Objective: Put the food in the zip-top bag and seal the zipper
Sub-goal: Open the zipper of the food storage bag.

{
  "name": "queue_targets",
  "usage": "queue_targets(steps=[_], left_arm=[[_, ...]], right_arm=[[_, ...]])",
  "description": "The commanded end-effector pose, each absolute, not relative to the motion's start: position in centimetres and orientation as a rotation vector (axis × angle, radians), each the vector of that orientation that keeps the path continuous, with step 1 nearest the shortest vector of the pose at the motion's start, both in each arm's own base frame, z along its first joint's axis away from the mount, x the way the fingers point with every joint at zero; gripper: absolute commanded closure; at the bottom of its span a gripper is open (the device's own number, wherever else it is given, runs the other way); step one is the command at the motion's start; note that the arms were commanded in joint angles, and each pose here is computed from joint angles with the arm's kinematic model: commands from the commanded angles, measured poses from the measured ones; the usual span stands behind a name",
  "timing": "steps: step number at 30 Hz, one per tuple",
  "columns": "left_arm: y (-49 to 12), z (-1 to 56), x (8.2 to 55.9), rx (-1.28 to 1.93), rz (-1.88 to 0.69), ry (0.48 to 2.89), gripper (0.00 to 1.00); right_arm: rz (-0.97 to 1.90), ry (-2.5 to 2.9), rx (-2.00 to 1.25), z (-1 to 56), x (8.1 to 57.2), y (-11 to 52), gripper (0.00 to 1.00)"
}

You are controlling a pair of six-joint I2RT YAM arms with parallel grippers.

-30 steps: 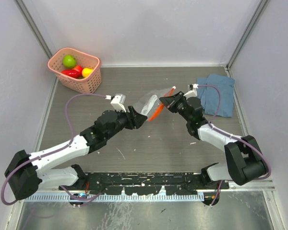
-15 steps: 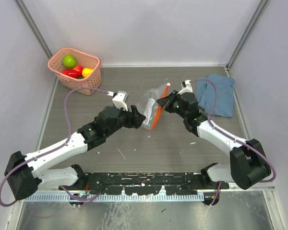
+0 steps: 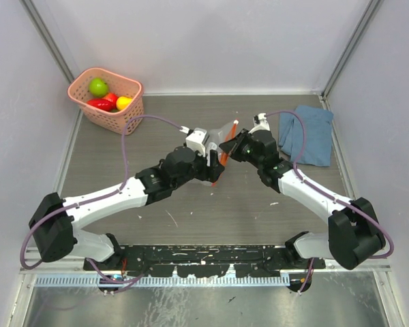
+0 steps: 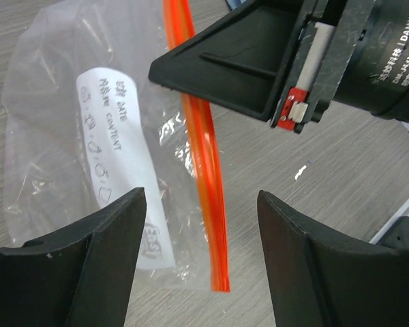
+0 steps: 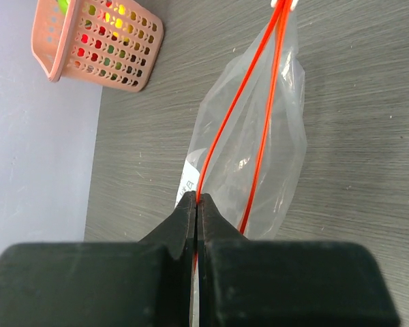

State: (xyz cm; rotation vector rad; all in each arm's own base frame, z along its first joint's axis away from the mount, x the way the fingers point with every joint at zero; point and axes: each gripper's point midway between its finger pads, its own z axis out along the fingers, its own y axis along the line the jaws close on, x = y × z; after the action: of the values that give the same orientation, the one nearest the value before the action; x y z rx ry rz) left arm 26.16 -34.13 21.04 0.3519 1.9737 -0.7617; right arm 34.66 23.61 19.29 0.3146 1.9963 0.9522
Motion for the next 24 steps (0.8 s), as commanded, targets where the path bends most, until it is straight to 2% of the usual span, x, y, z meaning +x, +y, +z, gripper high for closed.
queue_targets(steps=[1, 7, 17, 24], left_arm=[[-34.8, 23.3, 27.7, 0.349, -0.643, 1.882, 0.33], [-34.8, 22.6, 28.4, 0.365, -0.497, 1.868, 0.36], [-34.8, 21.9, 29.0, 0.403, -0.334, 1.85, 0.51], [-34.8, 22.0, 28.9, 0.447, -0.156, 1.809, 0.53]], right_arm=[[0.999, 1.912, 0.326, 22.8, 35.2, 24.2, 0.99], [1.008, 1.919, 0.329, 22.6, 35.0, 24.6, 0.99], [1.016, 1.933, 0.327, 22.1, 35.0, 25.0, 0.99], [1.017, 1.947, 0.333, 21.6, 34.9, 25.2, 0.99]])
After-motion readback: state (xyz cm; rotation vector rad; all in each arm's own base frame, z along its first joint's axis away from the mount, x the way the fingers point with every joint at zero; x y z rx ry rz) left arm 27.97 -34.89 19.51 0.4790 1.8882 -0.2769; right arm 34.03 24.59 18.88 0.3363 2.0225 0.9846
